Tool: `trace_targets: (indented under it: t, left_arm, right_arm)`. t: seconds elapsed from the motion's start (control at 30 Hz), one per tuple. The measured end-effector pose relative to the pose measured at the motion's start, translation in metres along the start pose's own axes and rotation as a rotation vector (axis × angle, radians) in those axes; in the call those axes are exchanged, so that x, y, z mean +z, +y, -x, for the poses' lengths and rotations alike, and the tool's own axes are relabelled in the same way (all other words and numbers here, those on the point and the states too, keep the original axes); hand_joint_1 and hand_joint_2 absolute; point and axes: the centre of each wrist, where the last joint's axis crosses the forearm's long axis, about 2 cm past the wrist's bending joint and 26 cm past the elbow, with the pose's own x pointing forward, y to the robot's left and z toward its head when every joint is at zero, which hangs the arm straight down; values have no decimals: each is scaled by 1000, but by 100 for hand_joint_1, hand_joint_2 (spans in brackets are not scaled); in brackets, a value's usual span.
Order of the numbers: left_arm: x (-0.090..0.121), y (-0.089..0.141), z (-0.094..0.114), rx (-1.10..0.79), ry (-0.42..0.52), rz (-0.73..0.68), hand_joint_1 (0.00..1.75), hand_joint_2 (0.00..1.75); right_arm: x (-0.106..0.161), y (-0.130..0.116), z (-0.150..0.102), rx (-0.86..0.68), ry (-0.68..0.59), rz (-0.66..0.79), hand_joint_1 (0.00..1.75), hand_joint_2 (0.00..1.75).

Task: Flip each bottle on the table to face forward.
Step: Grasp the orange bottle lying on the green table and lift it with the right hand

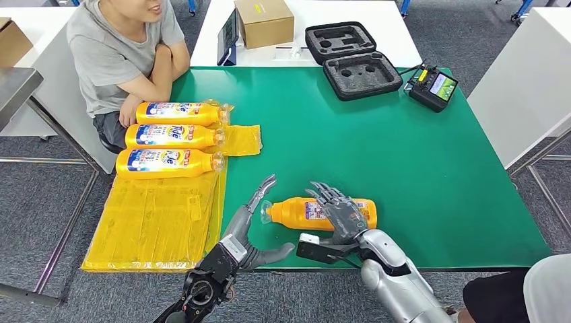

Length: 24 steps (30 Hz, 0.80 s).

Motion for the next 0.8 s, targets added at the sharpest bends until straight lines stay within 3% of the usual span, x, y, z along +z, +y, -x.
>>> trace_targets:
  t: [0.4, 0.8]
  left_arm:
    - [0, 1, 0, -3, 0, -2, 0, 175]
    - [2, 10, 2, -29, 6, -21, 0, 175]
  right_arm:
    - [3, -3, 6, 32, 1, -24, 0, 175]
    - [4, -10, 3, 176, 44, -63, 0, 175]
